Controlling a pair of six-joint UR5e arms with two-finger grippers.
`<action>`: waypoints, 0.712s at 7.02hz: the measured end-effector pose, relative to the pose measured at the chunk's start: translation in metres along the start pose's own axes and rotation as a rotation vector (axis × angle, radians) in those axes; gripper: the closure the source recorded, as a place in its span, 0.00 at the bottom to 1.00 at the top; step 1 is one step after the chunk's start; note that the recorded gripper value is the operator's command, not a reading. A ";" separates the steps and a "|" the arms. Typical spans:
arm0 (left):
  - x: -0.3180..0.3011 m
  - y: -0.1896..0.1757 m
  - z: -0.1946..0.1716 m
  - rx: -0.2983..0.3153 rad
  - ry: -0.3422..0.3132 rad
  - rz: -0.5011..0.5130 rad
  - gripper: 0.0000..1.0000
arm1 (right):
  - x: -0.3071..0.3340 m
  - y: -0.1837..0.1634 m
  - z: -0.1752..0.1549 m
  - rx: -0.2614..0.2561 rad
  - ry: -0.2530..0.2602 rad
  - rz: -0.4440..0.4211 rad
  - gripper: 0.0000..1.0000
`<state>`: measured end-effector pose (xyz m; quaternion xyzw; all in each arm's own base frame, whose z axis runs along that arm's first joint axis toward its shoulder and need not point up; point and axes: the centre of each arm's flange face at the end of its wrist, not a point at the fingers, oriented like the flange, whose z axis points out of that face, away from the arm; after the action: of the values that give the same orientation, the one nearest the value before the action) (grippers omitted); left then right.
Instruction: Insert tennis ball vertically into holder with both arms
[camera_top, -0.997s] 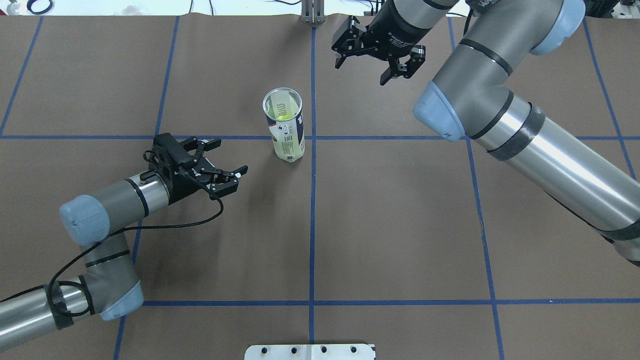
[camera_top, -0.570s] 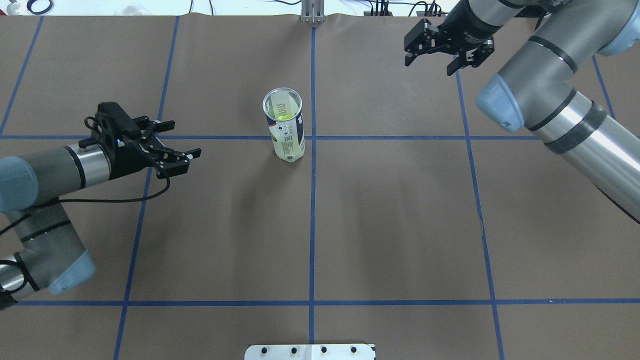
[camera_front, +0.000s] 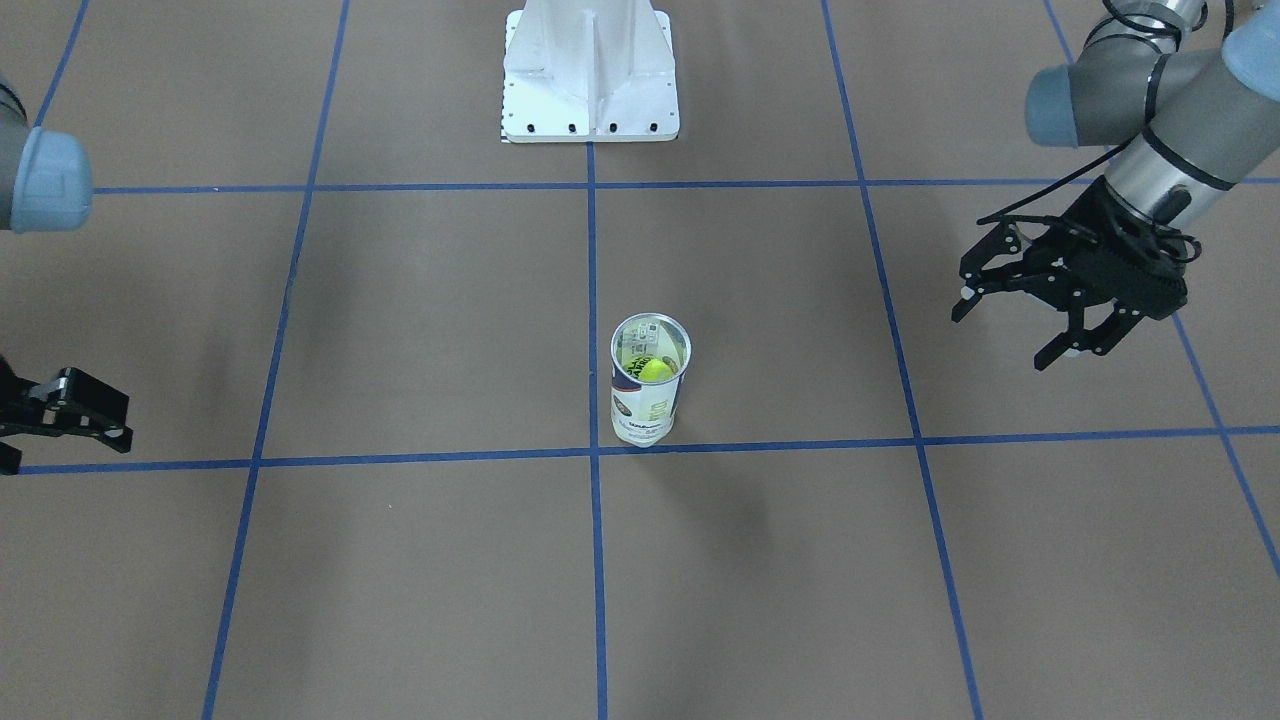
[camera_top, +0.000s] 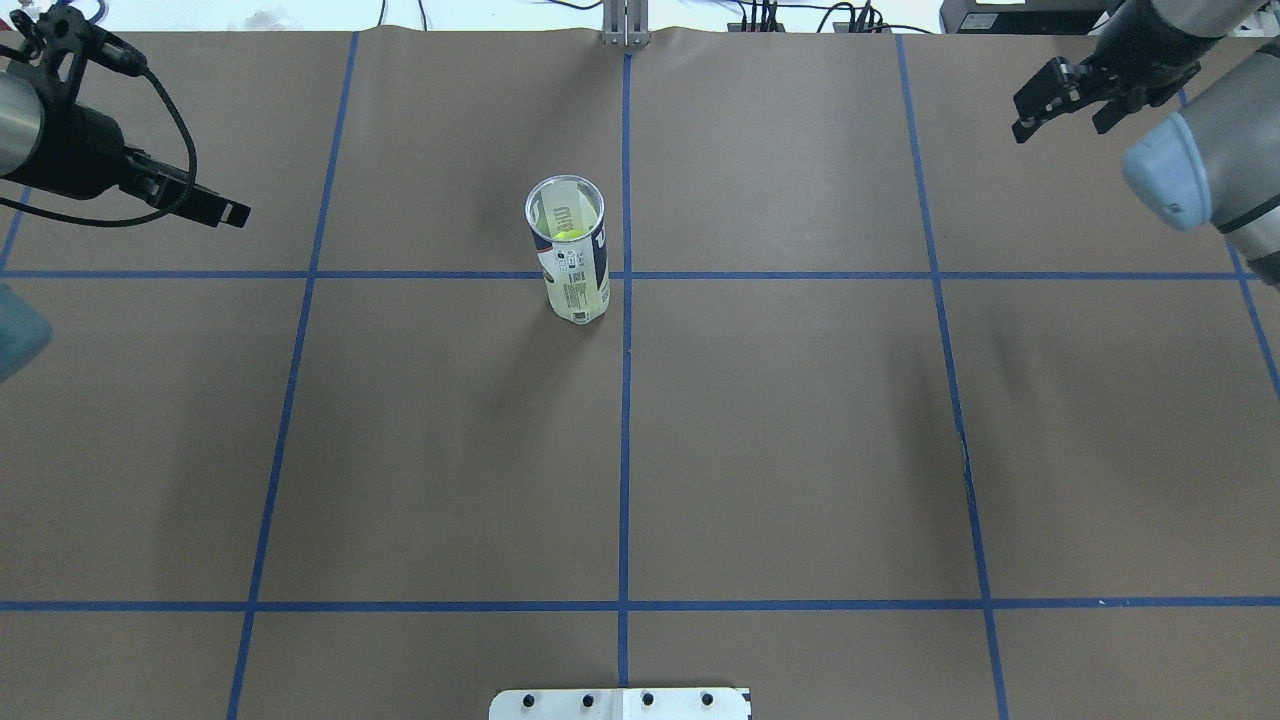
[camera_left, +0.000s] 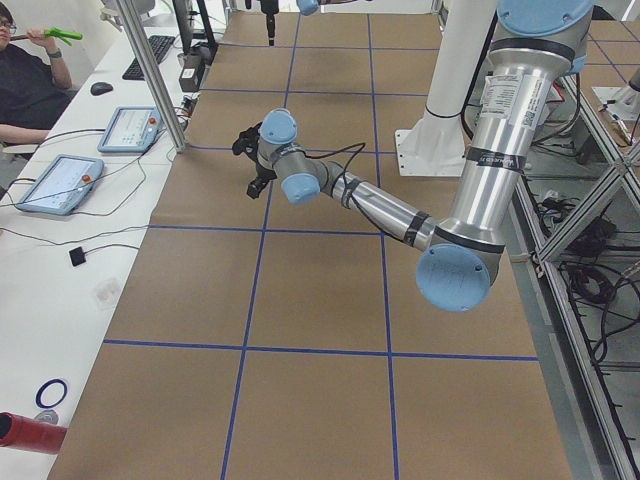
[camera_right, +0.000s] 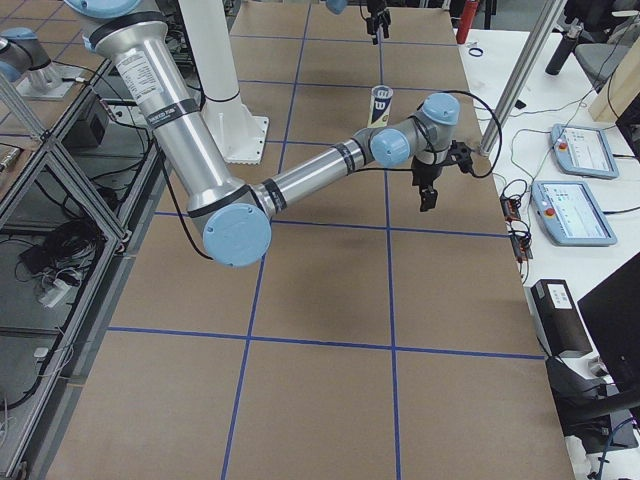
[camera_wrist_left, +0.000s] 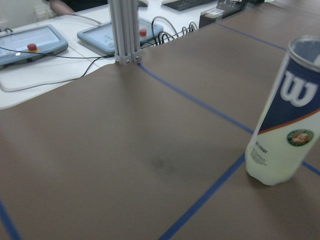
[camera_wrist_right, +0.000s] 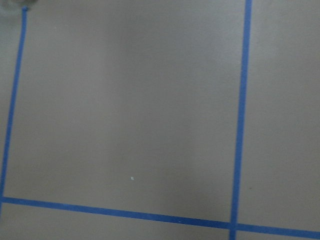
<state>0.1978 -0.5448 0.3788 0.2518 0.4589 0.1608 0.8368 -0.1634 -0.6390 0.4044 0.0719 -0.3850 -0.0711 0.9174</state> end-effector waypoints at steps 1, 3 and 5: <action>-0.038 0.003 -0.013 0.006 -0.091 -0.017 0.01 | 0.042 0.017 0.006 -0.021 0.019 -0.027 0.01; -0.109 0.030 -0.037 -0.032 -0.262 -0.022 0.01 | 0.120 0.059 0.016 -0.064 0.023 -0.057 0.01; -0.154 0.058 -0.053 -0.177 -0.322 -0.043 0.01 | 0.201 0.100 0.010 -0.077 -0.001 -0.062 0.01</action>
<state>0.0690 -0.5599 0.4935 0.1899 0.3083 0.1403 0.9215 -0.0235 -0.5789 0.5699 0.0483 -0.3799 -0.1144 0.9166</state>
